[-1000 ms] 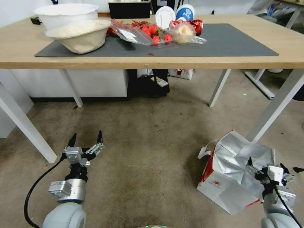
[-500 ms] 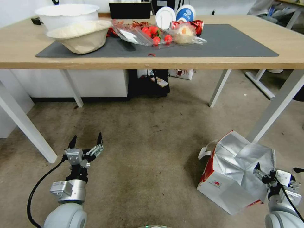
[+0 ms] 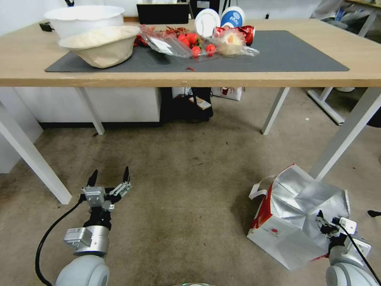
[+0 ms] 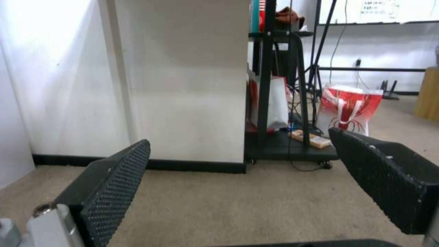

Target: Pick up the food delivery bag from the floor and place it on the table.

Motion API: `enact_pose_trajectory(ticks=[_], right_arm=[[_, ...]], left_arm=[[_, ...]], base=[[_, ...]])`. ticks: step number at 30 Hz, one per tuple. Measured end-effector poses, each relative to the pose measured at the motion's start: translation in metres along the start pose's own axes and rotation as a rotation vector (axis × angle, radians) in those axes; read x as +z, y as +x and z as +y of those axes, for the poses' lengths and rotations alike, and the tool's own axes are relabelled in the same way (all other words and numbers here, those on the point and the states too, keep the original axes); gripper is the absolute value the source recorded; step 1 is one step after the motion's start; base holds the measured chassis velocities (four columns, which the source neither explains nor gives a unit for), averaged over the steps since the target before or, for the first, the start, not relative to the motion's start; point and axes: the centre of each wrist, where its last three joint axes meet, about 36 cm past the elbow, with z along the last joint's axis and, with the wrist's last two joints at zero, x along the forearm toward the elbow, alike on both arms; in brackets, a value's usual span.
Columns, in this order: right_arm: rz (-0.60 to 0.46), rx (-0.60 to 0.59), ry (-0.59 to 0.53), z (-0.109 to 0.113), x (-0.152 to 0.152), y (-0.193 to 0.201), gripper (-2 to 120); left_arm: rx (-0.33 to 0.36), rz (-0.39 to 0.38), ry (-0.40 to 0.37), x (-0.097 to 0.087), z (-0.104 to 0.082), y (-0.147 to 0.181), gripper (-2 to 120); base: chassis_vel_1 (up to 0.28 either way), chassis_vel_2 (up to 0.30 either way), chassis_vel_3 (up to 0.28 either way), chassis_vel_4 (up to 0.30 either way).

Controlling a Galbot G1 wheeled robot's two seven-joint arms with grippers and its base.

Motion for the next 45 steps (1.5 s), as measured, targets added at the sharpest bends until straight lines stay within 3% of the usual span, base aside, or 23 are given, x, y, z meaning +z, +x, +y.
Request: enact_pose_trajectory(ticks=[15, 23, 32, 36, 39, 45], right_arm=[[0.019, 0.027, -0.031, -0.002, -0.001, 0.003, 0], [0.021, 0.021, -0.038, -0.002, 0.0, 0.008, 0], [-0.002, -0.121, -0.061, 0.024, -0.017, 0.05, 0], [-0.027, -0.23, -0.032, 0.038, -0.035, 0.07, 0], [-0.077, -0.4, 0.053, 0.055, -0.069, 0.098, 0], [-0.148, -0.611, 0.182, 0.058, -0.104, 0.115, 0]], left_arm=[[-0.004, -0.018, -0.003, -0.007, 0.001, 0.001, 98], [-0.008, -0.019, -0.003, -0.007, 0.002, 0.001, 97], [-0.014, -0.026, 0.002, 0.0, 0.002, -0.002, 99], [-0.011, -0.047, -0.001, 0.003, 0.005, -0.004, 99], [-0.006, -0.061, -0.007, 0.004, 0.008, -0.006, 99], [-0.016, -0.076, -0.007, 0.006, 0.012, -0.009, 100]], base=[[0.0, 0.0, 0.0, 0.0], [0.0, 0.0, 0.0, 0.0], [0.0, 0.0, 0.0, 0.0], [0.0, 0.0, 0.0, 0.0], [0.0, 0.0, 0.0, 0.0], [0.0, 0.0, 0.0, 0.0]])
